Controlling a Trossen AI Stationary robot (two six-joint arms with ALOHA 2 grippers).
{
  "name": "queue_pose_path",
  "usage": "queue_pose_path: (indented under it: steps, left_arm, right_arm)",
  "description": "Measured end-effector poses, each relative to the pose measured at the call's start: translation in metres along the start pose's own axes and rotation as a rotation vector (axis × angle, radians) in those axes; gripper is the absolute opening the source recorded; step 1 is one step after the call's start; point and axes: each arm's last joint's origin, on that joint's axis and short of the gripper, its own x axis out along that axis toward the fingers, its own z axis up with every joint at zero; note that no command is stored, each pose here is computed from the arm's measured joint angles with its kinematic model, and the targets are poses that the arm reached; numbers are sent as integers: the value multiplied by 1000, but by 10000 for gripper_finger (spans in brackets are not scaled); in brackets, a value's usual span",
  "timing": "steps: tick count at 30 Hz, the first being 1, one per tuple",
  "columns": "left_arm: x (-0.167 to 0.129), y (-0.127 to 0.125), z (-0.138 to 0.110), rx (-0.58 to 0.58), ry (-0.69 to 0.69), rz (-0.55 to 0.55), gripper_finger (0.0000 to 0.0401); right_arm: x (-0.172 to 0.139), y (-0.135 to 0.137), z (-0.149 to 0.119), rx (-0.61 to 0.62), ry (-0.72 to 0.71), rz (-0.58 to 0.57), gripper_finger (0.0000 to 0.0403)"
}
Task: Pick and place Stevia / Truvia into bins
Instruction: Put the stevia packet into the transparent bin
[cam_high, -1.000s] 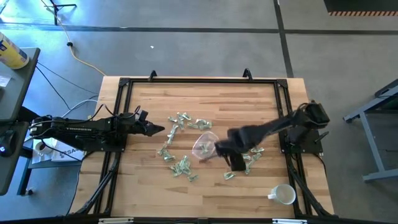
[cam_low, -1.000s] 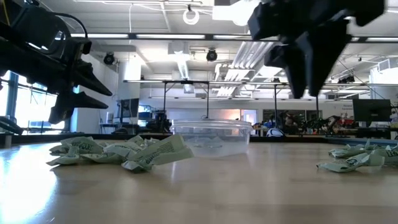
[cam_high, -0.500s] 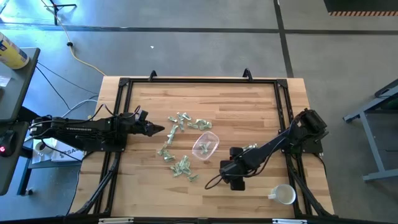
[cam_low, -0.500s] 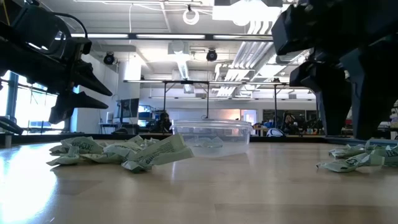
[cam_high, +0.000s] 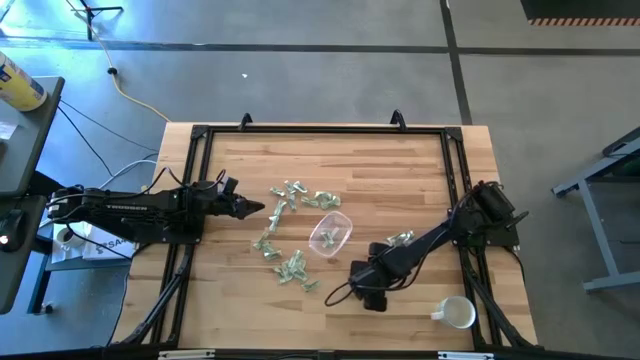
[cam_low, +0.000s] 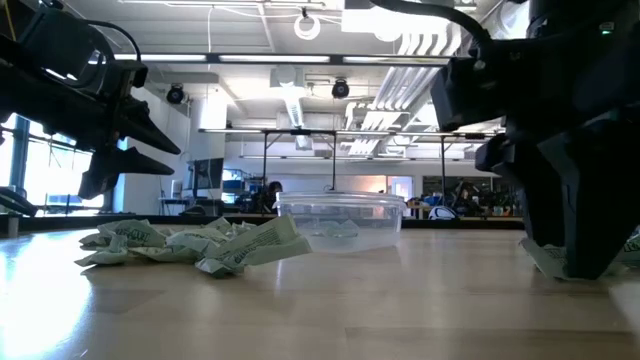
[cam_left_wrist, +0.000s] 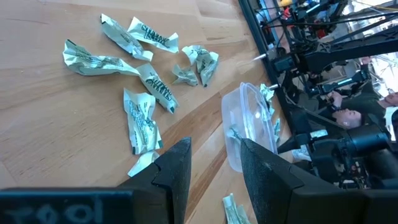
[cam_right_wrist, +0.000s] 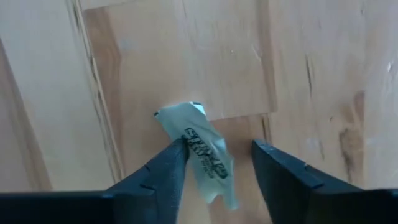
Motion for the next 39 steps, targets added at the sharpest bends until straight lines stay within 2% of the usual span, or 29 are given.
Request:
queue_pose_path:
  steps: [6, 8, 11, 14, 19, 21, 24, 27, 32, 36, 39]
  left_arm:
    - [0, 0, 0, 0, 0, 0, 172]
    - [0, 0, 0, 1, 0, 0, 172]
    - [0, 0, 0, 1, 0, 0, 172]
    - [0, 0, 0, 3, 0, 0, 172]
    - [0, 0, 0, 3, -1, 0, 172]
    - [0, 0, 0, 3, 0, 1, 172]
    - [0, 0, 0, 3, -1, 1, 172]
    - [0, 0, 0, 3, -1, 1, 172]
    - [0, 0, 0, 2, 0, 2, 172]
    - [0, 0, 0, 2, 0, 3, 172]
    - [0, 1, 0, -1, 2, 6, 172]
  right_arm:
    - [1, -2, 2, 94, 21, 24, 38]
    - [1, -9, 6, 161, 46, 40, 11]
    - [-4, -29, 19, 306, 31, 26, 20]
    - [-21, -53, 32, 374, -75, -4, 12]
    - [-69, -88, 50, 384, -277, 37, 11]
    - [-74, -103, 57, 395, -314, 41, 10]
    - [-73, -123, 75, 394, -377, 113, 4]
    - [-61, -135, 90, 379, -410, 175, 18]
    - [-51, -140, 93, 381, -374, 199, 88]
    - [-54, -140, 88, 382, -337, 184, 153]
    - [-67, -137, 76, 360, -311, 122, 191]
